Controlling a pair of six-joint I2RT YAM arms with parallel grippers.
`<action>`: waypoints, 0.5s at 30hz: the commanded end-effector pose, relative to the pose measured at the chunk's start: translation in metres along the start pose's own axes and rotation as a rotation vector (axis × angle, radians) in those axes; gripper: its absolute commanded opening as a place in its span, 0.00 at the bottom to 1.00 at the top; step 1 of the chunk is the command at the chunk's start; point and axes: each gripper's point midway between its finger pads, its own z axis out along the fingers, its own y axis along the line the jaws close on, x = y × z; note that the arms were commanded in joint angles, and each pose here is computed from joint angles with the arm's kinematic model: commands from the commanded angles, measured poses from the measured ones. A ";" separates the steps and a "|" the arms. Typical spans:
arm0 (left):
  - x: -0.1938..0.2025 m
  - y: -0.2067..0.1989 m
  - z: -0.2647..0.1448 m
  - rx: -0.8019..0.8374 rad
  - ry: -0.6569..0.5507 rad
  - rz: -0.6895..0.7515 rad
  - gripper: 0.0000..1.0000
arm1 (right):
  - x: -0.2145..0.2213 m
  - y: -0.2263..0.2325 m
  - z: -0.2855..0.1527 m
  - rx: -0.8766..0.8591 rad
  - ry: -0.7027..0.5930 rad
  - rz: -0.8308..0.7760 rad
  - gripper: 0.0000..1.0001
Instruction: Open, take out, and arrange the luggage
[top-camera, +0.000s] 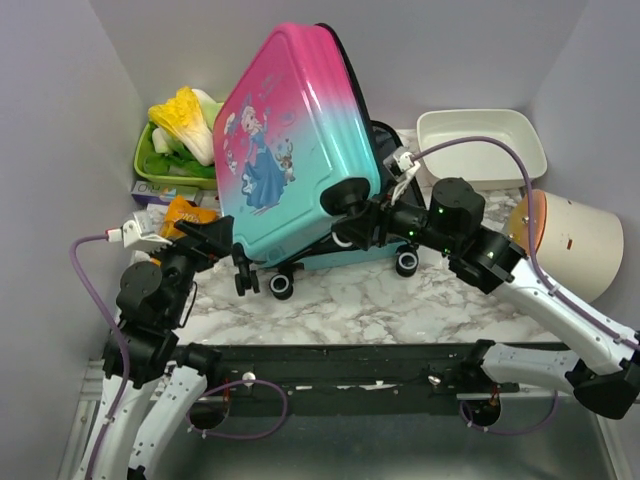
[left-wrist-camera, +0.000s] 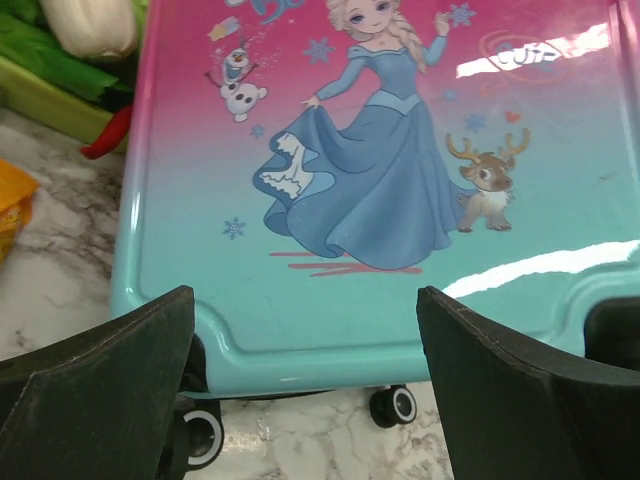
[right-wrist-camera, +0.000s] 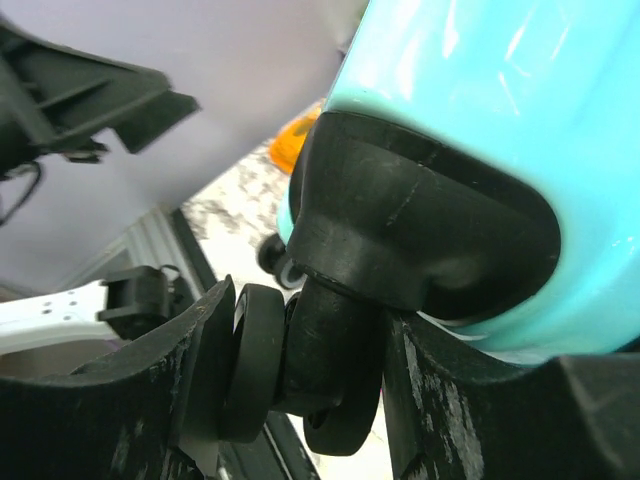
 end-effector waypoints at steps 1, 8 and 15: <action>0.004 0.059 0.000 -0.297 -0.050 -0.047 0.99 | -0.015 0.097 -0.001 -0.511 -0.064 -0.175 0.01; 0.029 0.096 0.010 -0.474 -0.019 -0.093 0.99 | -0.031 0.135 0.026 -0.591 -0.089 -0.262 0.18; 0.013 0.123 -0.001 -0.617 -0.123 -0.054 0.99 | -0.025 0.170 0.065 -0.648 -0.058 -0.329 0.57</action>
